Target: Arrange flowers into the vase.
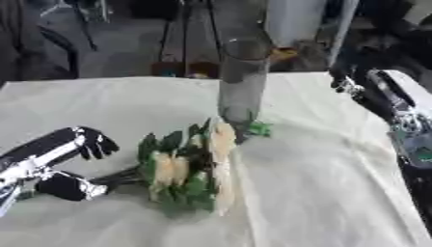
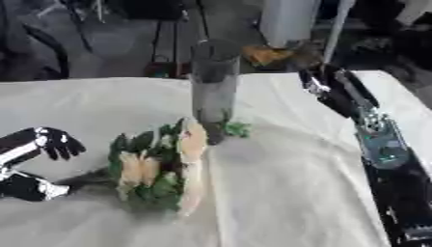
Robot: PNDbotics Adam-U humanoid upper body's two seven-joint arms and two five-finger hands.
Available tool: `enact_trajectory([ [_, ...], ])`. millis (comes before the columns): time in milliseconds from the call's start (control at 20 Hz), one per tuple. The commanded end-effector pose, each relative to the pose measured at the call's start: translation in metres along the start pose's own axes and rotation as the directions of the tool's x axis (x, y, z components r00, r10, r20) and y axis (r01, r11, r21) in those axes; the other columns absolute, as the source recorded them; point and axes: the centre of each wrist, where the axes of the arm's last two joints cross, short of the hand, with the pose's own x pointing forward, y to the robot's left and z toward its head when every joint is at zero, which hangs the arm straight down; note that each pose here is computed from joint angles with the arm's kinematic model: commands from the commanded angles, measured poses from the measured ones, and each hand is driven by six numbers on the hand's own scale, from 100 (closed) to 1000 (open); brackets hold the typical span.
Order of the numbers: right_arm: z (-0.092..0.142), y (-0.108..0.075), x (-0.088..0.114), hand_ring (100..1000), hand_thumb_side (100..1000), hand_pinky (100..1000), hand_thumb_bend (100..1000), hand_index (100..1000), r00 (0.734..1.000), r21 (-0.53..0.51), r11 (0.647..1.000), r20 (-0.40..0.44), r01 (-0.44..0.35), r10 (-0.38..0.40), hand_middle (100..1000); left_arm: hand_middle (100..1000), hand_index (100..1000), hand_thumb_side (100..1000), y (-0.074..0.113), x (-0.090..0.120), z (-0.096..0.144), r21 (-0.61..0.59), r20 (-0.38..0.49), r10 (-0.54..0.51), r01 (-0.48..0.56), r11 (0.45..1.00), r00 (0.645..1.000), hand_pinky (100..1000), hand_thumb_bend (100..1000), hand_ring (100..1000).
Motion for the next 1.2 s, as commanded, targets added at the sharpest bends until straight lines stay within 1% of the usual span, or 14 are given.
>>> enact_trajectory([
  [50,-0.004,-0.014,0.006,642,783,632,357,729,0.999,-0.017,0.999,0.020,-0.031,0.031,536,633,774,276,0.006,0.001,0.000,0.004,0.003,-0.021,0.021,1.000,1.000,642,450,652],
  [400,-0.004,-0.015,0.006,642,782,632,359,729,0.999,-0.019,0.999,0.020,-0.031,0.032,536,630,775,272,0.003,0.000,-0.004,-0.004,-0.002,-0.021,0.021,1.000,1.000,641,448,652],
  [550,-0.004,-0.014,0.006,642,781,632,360,729,0.999,-0.016,0.999,0.019,-0.028,0.029,535,632,777,271,0.001,0.001,-0.007,-0.016,-0.002,-0.030,0.030,0.999,1.000,642,460,655],
  [650,-0.004,-0.014,0.006,643,781,632,360,729,0.999,-0.016,0.999,0.020,-0.028,0.028,535,629,774,262,-0.004,-0.002,-0.011,-0.029,-0.018,-0.033,0.032,0.999,0.999,641,463,652],
  [750,-0.004,-0.013,0.007,643,781,632,361,729,0.999,-0.016,1.000,0.021,-0.027,0.027,535,631,774,258,-0.012,-0.007,-0.017,-0.044,-0.041,-0.023,0.021,0.999,0.999,642,469,654],
  [900,-0.004,-0.014,0.006,643,781,632,361,729,0.999,-0.015,1.000,0.019,-0.028,0.028,535,633,774,248,-0.021,-0.012,-0.024,-0.042,-0.076,-0.033,0.030,0.999,0.997,642,478,657],
  [1200,-0.004,-0.013,0.006,643,780,632,362,729,0.999,-0.015,1.000,0.020,-0.025,0.025,535,636,775,241,-0.024,-0.015,-0.035,-0.015,-0.099,-0.073,0.072,0.997,0.992,643,489,661],
])
